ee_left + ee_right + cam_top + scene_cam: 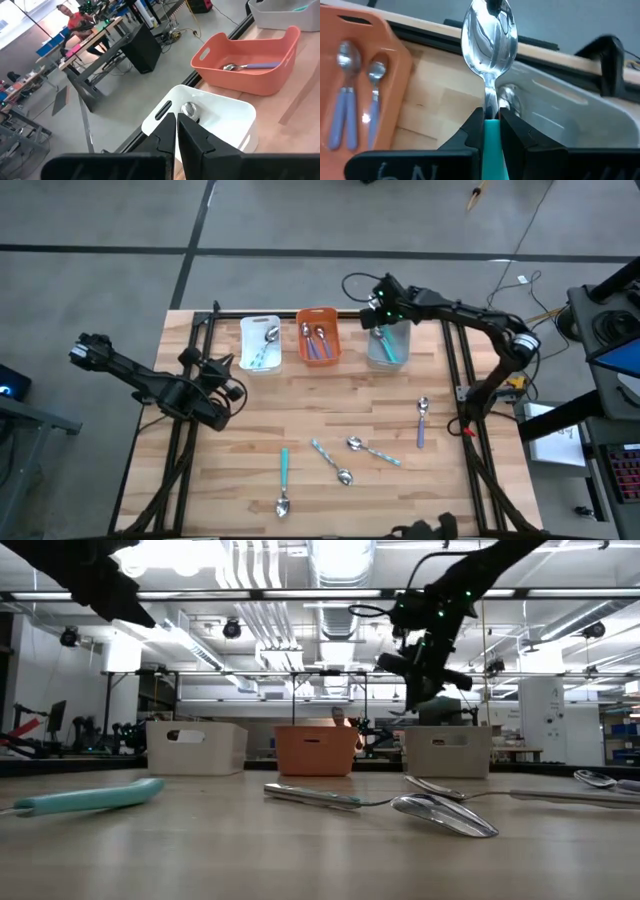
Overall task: Sort silverware by color (type)
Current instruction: Put the green spoon into the gray bin
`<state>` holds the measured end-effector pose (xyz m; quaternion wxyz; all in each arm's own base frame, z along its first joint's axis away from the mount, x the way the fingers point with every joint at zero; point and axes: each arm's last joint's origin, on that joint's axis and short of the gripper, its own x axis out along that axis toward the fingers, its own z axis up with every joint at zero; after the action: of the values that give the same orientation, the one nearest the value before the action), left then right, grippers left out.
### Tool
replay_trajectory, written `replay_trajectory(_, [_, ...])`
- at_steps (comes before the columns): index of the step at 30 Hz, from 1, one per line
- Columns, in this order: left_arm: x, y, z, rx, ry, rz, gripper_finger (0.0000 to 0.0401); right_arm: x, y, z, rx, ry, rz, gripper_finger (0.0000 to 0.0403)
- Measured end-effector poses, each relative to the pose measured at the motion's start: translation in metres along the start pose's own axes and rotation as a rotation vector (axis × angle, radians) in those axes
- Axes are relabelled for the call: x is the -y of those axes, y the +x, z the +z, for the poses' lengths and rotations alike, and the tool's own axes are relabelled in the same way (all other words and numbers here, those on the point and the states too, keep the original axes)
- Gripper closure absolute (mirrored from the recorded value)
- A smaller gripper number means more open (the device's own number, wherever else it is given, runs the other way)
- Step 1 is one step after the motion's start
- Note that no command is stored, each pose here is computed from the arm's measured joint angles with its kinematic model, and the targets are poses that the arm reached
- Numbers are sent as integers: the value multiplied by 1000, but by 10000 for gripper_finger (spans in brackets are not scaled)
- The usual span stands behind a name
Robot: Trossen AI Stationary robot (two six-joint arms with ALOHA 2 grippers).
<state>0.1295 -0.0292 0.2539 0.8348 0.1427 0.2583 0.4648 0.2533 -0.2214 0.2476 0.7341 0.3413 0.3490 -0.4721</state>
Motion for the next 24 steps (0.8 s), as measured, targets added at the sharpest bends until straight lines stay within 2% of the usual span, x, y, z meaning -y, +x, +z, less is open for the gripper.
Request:
replay_trajectory(9, [0,0,0,0,0,0,401,17,19,-30,-16,78,-89,374])
replay_trajectory(24, [0,0,0,7,0,5,401,28,40,-54,-61,58,-119,373])
